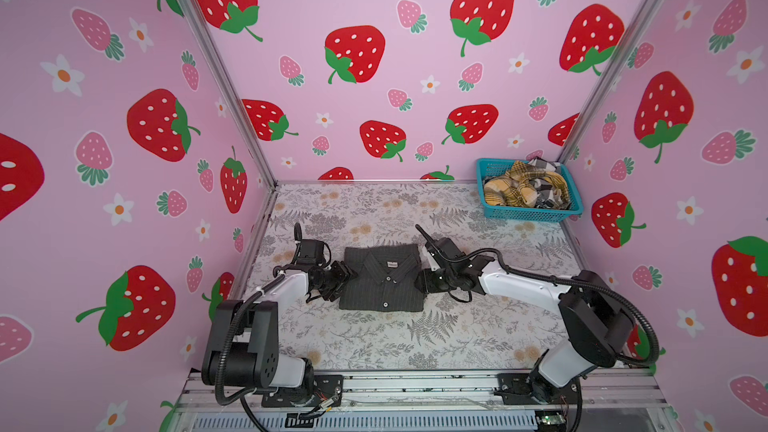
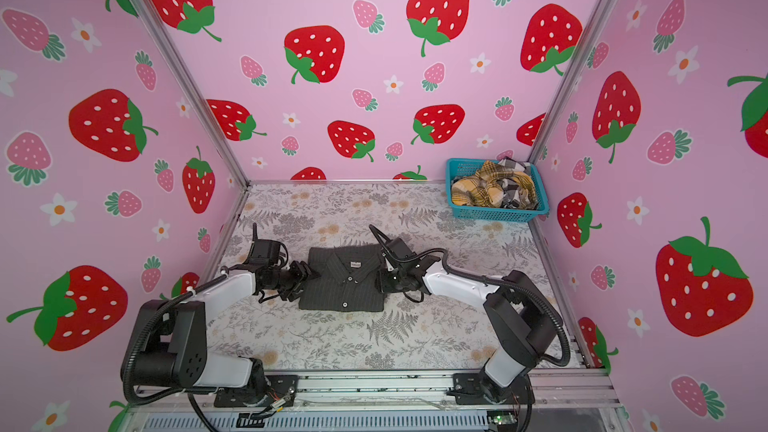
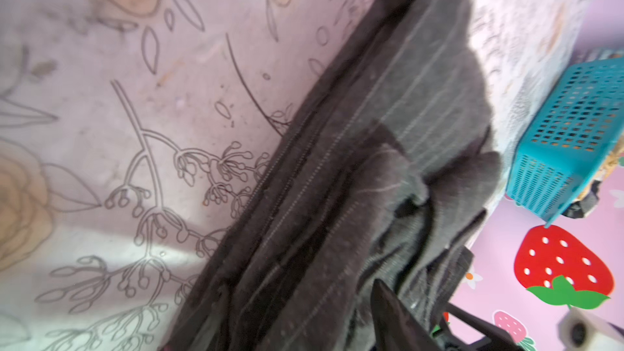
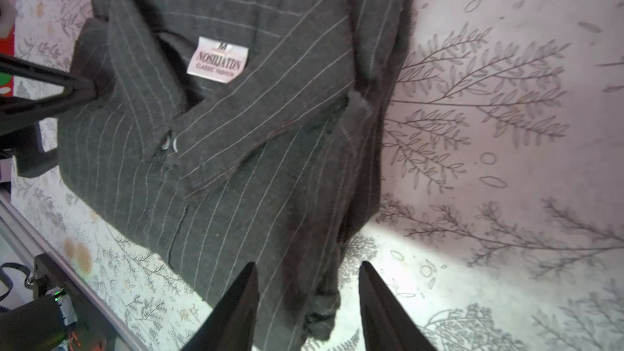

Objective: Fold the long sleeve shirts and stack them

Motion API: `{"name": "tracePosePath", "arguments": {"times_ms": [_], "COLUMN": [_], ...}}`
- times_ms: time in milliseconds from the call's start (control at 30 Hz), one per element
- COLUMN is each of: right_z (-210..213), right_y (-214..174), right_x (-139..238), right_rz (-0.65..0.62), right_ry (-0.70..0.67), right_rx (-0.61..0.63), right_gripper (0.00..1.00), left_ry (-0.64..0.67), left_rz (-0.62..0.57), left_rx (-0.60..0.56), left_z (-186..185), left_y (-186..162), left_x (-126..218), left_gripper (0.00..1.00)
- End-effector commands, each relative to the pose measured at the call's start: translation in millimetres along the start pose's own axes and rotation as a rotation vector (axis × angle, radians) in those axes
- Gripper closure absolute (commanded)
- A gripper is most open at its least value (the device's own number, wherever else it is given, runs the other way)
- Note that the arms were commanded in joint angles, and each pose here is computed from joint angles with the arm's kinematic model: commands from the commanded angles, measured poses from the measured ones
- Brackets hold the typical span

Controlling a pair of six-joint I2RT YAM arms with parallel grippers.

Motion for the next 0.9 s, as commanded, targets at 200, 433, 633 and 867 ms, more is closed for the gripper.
{"name": "tracePosePath", "arguments": {"times_ms": [200, 433, 633, 867], "right_z": [6, 46, 6, -18], "right_y": [-12, 12, -12, -20], "right_x": [-22, -16, -54, -52], "right_rz": [0.053, 0.009, 0.108, 0.126], "right_ry": [0.048, 0.239, 0.196, 0.215], "right_rx": [-0.029, -0.001, -0.113, -0.191], "right_gripper": [0.65, 0.83, 0.88, 0.77], "left_ry": [-0.031, -0.016, -0.02, -0.03], "left_rz": [0.025, 0.058, 0.054, 0.042], "left_rx": [0.07, 0.085, 0.09, 0.088], "left_z": [11, 23, 24, 20], "left_y": [-1, -8, -6, -2], "left_x": [1, -11, -9, -2], "left_gripper": [0.35, 0.36, 0.37, 0.37]}}
Point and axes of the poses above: each gripper's point midway between its finger pads, its own x axis back along the fingers, its own z axis along the line the jaws close on, y = z × x, the point moved 4 cm from there along x, back along the fingers, and after that the axes turned 5 degrees about -x, right-handed, at the moved point
